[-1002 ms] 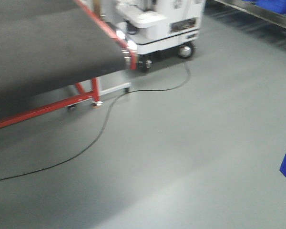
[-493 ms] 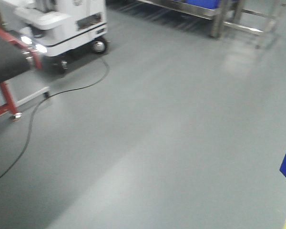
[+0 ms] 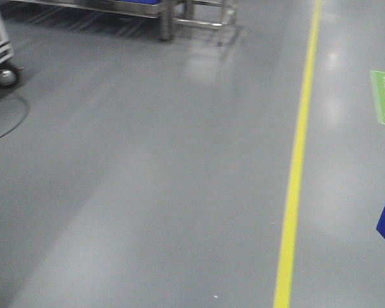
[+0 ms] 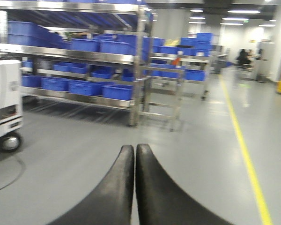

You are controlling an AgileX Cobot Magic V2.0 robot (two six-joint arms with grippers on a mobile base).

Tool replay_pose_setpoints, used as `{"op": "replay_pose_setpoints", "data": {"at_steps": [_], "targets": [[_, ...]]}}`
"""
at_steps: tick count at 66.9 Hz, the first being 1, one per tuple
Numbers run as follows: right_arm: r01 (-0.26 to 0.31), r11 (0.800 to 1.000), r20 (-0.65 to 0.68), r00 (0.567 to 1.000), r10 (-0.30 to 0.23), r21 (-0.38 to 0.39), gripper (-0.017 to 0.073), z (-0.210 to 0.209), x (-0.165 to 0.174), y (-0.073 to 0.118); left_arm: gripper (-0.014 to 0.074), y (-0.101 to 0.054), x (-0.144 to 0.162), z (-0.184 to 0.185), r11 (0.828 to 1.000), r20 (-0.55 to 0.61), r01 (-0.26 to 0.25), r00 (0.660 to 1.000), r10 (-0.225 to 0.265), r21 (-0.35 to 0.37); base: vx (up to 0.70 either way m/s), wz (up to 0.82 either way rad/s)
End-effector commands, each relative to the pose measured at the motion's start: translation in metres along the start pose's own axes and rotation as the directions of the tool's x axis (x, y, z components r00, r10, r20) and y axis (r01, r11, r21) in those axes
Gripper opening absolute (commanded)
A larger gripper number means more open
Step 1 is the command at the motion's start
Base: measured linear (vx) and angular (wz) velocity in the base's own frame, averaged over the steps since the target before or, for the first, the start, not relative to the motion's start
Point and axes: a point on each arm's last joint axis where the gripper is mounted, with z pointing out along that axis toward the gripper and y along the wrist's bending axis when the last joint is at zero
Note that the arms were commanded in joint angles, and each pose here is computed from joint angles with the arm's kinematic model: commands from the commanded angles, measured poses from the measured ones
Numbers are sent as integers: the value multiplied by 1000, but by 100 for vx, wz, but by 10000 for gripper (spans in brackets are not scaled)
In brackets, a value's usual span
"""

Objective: Pour parts from conveyor to right shelf
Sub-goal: 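Drive away from the conveyor holding the block in the right gripper, then drive along the yellow floor line carrying the block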

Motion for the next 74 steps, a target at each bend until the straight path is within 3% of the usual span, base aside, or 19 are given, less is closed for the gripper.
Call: {"op": "replay_pose_setpoints", "data": {"at_steps": [1, 38, 74], "targets": [[12, 1000, 100, 995, -12, 8, -1, -2, -16, -1, -6, 0, 1, 0, 1000, 61, 16, 998, -16, 13, -11, -74], [12, 1000, 100, 995, -12, 8, -1, -2, -16, -1, -6, 0, 1, 0, 1000, 61, 16, 998, -16, 13, -4, -63], [12, 1000, 100, 995, -12, 8, -1, -2, -16, -1, -6, 0, 1, 0, 1000, 61, 16, 998, -16, 13, 20, -7]]}}
